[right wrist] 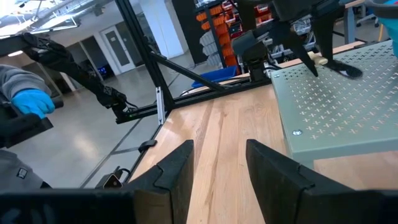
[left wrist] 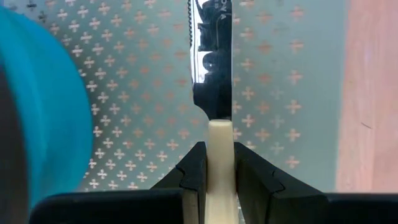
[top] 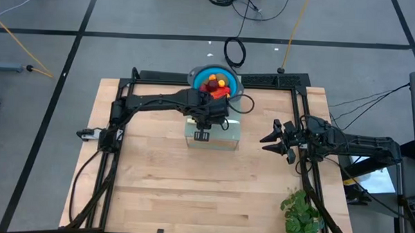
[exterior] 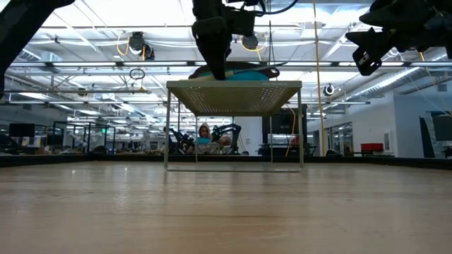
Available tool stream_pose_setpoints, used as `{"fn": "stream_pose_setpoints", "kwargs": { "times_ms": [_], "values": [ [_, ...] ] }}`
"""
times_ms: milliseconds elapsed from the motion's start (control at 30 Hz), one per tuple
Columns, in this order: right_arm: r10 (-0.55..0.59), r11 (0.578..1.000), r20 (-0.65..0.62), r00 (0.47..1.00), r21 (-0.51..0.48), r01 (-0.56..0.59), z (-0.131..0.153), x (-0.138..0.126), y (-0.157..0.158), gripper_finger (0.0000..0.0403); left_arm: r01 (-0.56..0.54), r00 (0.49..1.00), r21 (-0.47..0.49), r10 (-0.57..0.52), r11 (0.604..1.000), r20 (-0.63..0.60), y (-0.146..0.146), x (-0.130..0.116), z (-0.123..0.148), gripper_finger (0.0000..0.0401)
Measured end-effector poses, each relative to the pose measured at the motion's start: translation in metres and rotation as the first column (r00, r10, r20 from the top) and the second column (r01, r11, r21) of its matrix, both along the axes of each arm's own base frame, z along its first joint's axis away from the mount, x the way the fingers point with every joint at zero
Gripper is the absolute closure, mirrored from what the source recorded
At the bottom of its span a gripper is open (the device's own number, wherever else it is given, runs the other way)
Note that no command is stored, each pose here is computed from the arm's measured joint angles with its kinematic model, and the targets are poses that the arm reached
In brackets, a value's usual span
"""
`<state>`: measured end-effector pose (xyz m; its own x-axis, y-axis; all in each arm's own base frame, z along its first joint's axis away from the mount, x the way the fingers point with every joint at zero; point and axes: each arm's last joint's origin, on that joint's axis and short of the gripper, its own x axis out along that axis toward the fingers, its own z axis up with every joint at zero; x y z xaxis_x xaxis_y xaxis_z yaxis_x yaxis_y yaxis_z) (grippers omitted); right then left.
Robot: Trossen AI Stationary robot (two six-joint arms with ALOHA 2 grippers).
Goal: Pick & Place Fruit
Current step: Put the yellow knife on the shelf
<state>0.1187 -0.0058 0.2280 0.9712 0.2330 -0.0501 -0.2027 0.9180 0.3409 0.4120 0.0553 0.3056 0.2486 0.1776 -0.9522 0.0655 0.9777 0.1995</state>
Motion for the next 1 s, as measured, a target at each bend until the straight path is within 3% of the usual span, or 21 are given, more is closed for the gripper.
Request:
{"fn": "stream_pose_setpoints", "kwargs": {
  "times_ms": [1000],
  "values": [
    [0.000,1.000,-0.001,1.000,0.003,0.000,0.000,0.000,0.000,0.0264,-0.003,0.999,-0.020,0.002,1.000,-0.038,0.003,0.005,-0.014,0.0341]
  ]
}}
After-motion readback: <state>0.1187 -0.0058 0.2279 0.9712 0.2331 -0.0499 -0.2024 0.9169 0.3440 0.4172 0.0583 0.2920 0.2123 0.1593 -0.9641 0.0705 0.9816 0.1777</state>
